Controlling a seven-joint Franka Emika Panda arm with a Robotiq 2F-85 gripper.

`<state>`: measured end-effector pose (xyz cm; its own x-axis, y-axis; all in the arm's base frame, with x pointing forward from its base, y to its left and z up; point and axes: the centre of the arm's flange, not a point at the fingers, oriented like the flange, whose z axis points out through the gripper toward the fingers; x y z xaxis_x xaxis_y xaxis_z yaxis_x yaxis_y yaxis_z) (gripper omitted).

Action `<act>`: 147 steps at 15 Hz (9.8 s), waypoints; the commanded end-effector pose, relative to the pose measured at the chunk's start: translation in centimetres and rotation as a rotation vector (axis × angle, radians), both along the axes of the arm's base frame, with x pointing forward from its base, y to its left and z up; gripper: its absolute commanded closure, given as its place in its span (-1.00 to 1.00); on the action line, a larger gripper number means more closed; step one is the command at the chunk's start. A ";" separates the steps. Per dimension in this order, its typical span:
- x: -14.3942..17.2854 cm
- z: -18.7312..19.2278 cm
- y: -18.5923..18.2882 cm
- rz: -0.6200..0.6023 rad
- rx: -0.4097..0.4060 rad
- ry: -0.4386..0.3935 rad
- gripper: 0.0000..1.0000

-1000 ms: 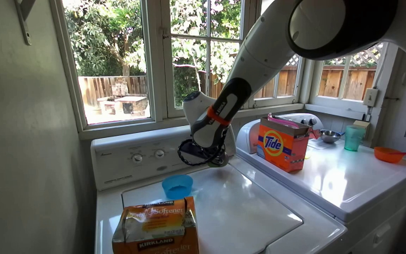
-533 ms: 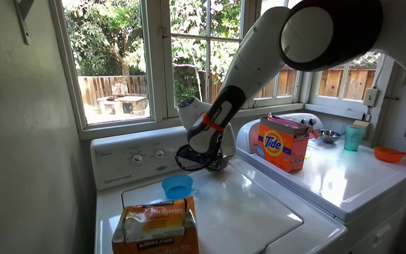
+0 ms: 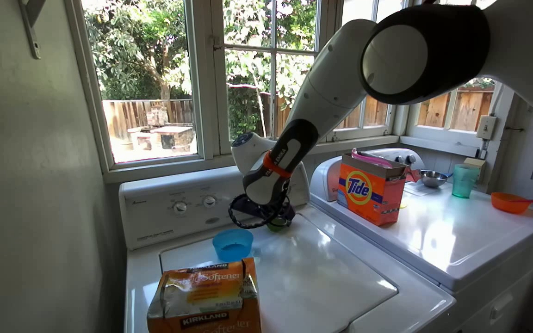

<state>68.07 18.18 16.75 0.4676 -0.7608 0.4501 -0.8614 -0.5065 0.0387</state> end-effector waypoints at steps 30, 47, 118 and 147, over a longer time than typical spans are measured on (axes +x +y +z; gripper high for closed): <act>1.9 1.9 -4.9 -0.212 0.277 -0.238 -1.00; 0.0 1.1 -5.2 -0.386 0.185 -0.231 -1.00; -3.7 1.6 -4.6 -0.541 -0.612 -0.014 -0.18; 4.3 -1.5 -4.2 -0.560 -0.677 0.021 -0.18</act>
